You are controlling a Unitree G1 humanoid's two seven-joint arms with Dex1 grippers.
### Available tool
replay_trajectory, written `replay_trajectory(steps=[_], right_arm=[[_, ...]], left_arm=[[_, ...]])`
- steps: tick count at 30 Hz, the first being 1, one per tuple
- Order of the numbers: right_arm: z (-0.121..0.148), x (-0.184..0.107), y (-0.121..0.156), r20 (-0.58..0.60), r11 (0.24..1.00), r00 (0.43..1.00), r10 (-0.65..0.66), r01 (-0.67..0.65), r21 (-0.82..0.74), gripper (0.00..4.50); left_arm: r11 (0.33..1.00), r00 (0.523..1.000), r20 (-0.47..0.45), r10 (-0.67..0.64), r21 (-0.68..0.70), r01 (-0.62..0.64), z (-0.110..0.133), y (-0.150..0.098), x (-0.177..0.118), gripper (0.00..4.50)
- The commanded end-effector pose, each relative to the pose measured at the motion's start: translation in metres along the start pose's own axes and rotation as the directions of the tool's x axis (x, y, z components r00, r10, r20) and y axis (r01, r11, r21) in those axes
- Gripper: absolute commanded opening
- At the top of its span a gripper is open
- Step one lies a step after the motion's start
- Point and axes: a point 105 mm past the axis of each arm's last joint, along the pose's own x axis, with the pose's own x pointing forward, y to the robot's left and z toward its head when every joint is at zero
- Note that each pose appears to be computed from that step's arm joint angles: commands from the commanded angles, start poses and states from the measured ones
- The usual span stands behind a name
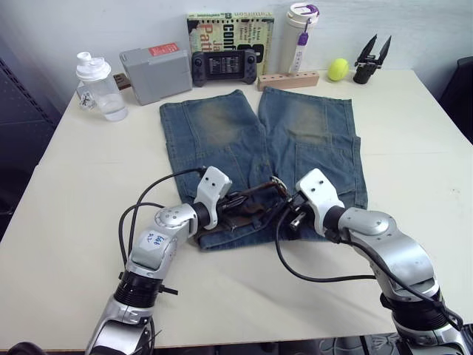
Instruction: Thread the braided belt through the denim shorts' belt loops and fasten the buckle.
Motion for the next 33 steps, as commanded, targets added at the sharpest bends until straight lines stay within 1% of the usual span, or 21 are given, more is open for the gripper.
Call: replay_trajectory(steps=[1, 10, 17, 24, 29, 33], right_arm=[[0.009, 0.002, 0.022, 0.041, 0.995, 0.994, 0.102, -0.103, 0.02, 0.04], [0.005, 0.003, 0.006, 0.036, 0.986, 0.995, 0.088, -0.092, 0.14, 0.04], [0.004, 0.002, 0.007, 0.041, 0.97, 0.989, 0.14, -0.145, 0.196, 0.04], [0.005, 0.0, 0.001, 0.071, 0.935, 0.985, 0.16, -0.174, 0.31, 0.04], [0.005, -0.001, -0.008, 0.072, 0.93, 0.987, 0.141, -0.157, 0.334, 0.04], [0.004, -0.002, -0.009, 0.068, 0.93, 0.988, 0.14, -0.155, 0.332, 0.04]], left_arm=[[0.994, 0.994, 0.07, -0.078, 0.077, 0.073, 0.02, -0.019, 0.003, 0.03], [0.994, 0.993, 0.091, -0.07, 0.087, 0.062, 0.021, -0.02, -0.009, 0.03], [0.994, 0.992, 0.118, -0.047, 0.102, 0.035, 0.028, -0.017, -0.011, 0.03], [0.992, 0.998, 0.067, -0.018, 0.123, 0.01, 0.012, -0.012, -0.017, 0.03], [0.99, 0.999, 0.019, 0.03, 0.138, -0.032, -0.005, -0.002, -0.027, 0.03], [0.99, 0.998, 0.045, 0.036, 0.134, -0.042, -0.001, -0.002, -0.03, 0.03]])
